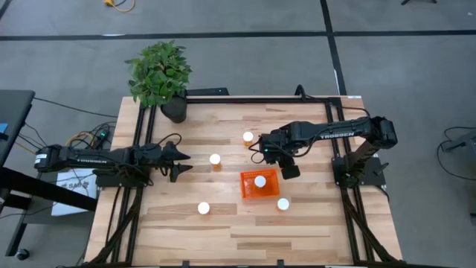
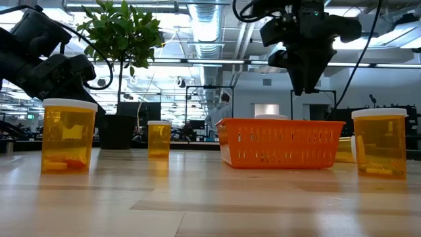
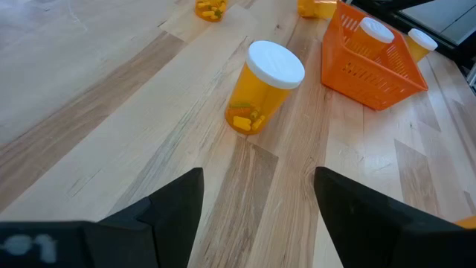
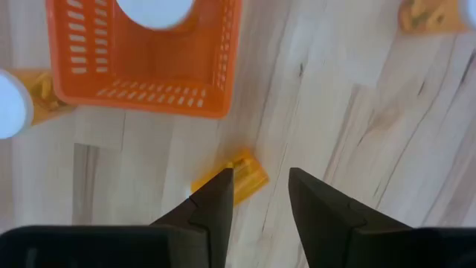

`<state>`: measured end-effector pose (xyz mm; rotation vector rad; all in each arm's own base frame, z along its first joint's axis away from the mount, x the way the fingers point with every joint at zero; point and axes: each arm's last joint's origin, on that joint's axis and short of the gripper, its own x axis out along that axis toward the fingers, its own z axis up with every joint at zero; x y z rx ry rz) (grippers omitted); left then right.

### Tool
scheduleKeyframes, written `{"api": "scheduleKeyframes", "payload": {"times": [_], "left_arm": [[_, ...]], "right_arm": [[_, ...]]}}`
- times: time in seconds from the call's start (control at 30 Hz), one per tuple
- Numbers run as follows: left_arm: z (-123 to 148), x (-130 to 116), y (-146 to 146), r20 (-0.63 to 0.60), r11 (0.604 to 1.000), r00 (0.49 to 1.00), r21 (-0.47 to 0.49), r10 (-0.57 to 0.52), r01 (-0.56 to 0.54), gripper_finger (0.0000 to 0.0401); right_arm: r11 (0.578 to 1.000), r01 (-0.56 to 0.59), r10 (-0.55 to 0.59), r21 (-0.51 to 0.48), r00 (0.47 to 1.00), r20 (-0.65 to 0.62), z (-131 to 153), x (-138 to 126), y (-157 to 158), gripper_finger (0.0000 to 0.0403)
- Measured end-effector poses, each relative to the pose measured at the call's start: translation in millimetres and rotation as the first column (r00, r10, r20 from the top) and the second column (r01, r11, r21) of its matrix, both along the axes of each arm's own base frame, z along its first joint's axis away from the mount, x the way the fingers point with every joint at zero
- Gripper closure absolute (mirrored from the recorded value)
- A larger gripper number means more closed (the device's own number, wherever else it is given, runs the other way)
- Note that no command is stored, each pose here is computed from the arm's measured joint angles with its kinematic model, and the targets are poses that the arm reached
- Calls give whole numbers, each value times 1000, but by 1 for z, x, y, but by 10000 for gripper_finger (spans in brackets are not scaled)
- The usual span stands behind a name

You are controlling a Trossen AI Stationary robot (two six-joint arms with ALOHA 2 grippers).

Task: Pick and place pill bottles into a basket
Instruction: Put the orange pill bottle into the orange bin

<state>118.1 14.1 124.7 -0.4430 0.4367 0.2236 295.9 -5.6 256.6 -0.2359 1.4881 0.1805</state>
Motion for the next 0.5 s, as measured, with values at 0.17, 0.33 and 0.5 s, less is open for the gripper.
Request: {"api": "scheduleKeyframes", "payload": {"times": [0.17, 0.33, 0.5], "left_arm": [[0, 0, 0, 0, 1000, 1000, 0, 0, 0, 156], [0, 0, 0, 0, 1000, 1000, 0, 0, 0, 156], [0, 0, 0, 0, 1000, 1000, 0, 0, 0, 156]], "right_arm": [[990, 141, -141, 20, 989, -35, 0, -4, -10, 250], [928, 343, -336, 149, 939, -69, -13, -6, -24, 193], [829, 542, -527, 137, 840, -132, -32, -16, -41, 144]]}}
